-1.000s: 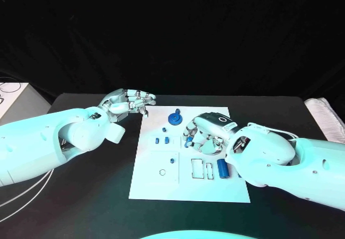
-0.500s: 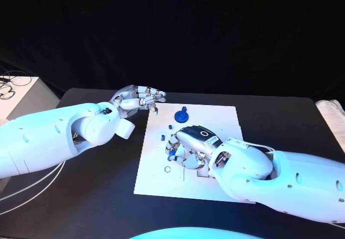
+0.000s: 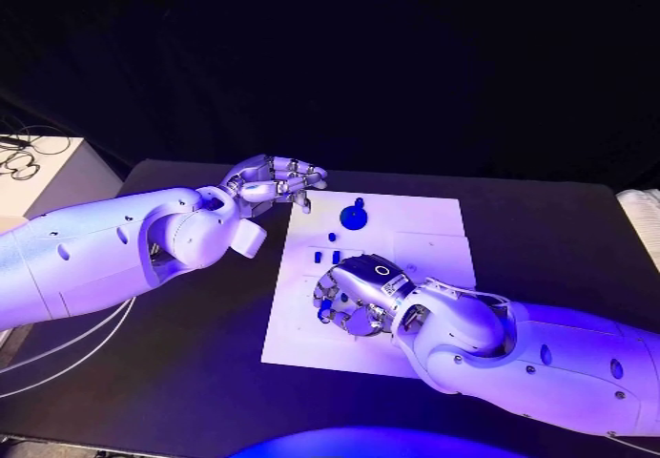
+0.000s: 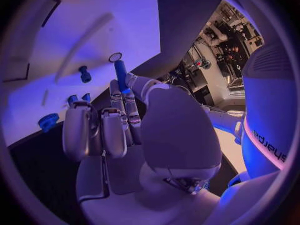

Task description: Assemble the parts on the task board

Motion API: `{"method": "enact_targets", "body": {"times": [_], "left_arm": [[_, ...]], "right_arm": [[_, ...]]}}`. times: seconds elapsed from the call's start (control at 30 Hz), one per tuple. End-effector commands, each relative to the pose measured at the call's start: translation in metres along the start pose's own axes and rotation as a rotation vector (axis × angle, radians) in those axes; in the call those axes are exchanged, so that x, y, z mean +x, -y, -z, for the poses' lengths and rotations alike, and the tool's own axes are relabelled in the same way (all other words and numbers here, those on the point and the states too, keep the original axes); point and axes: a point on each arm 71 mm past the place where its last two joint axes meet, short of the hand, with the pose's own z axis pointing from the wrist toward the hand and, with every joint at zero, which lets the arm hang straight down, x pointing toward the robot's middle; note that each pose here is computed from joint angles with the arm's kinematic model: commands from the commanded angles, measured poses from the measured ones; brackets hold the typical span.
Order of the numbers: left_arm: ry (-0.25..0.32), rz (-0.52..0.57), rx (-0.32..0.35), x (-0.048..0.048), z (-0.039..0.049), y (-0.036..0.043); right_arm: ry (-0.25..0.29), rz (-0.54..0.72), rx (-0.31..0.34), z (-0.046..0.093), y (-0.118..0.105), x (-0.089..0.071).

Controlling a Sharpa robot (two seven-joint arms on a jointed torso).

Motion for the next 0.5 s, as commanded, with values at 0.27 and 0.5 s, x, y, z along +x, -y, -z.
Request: {"method": "enact_targets", "body": {"times": [0.27, 0.5], "left_arm": [[-0.009, 0.009, 0.006, 0.0007, -0.0003, 0.0008], [-0.007, 0.009, 0.005, -0.0004, 0.0000, 0.0007]], "right_arm": [[-0.008, 0.030, -0.019, 0.0012, 0.0003, 0.0041], [-0.023, 0.036, -0.011, 0.0025, 0.0033, 0.0052]]}}
